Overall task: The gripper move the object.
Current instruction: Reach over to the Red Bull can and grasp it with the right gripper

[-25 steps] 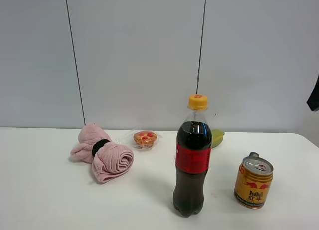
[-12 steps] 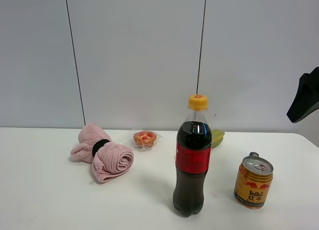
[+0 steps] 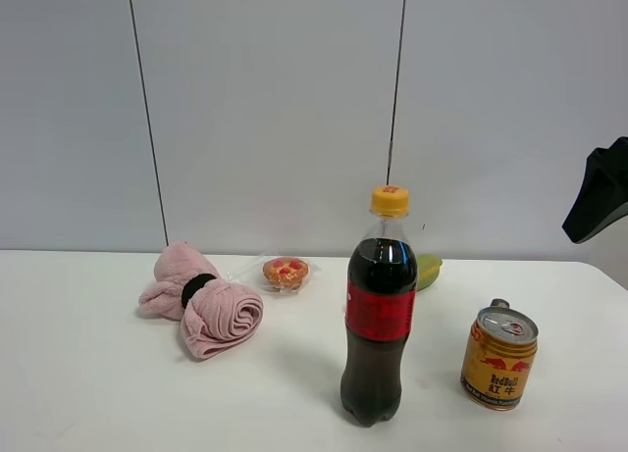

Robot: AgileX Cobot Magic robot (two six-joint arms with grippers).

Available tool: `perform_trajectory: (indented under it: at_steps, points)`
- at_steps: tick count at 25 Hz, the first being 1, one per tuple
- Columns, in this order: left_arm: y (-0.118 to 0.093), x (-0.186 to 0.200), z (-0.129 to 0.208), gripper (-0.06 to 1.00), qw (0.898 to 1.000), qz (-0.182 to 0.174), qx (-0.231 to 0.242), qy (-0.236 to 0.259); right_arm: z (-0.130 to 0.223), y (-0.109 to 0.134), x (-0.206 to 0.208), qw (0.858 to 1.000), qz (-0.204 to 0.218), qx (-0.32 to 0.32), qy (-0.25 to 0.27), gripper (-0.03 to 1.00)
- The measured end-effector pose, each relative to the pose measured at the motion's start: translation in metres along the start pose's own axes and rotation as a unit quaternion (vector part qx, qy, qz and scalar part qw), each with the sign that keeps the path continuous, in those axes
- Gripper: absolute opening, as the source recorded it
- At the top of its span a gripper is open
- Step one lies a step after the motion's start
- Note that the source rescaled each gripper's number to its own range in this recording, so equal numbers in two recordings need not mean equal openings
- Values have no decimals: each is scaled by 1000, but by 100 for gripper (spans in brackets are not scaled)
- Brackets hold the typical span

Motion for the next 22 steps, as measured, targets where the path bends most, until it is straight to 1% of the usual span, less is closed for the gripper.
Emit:
perform_trajectory:
  at_steps: [10,12,16,22]
  points:
    - [0,0,0,100,1000,0,0,0,4,2,0,1000,-6,0,13,98]
    - [0,0,0,100,1000,0,0,0,3,3,-1,1000,-3,8,11,98]
    - [0,0,0,100,1000,0,0,0,-2,23,-6,998,0,60,5,98]
    - [0,0,0,100,1000,0,0,0,-4,60,-24,992,-4,126,10,98]
Point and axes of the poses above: a point on each arm's last joint axis where the gripper is mounted, x pointing back along that axis away from the gripper, y along the wrist's bending axis when the last joint is at zero, z = x × y, the point moved 5 cm from there along -x, pointing out along that axis toward the gripper, and after that the axes turned 4 degrees about -x, right-handed, at the moved point
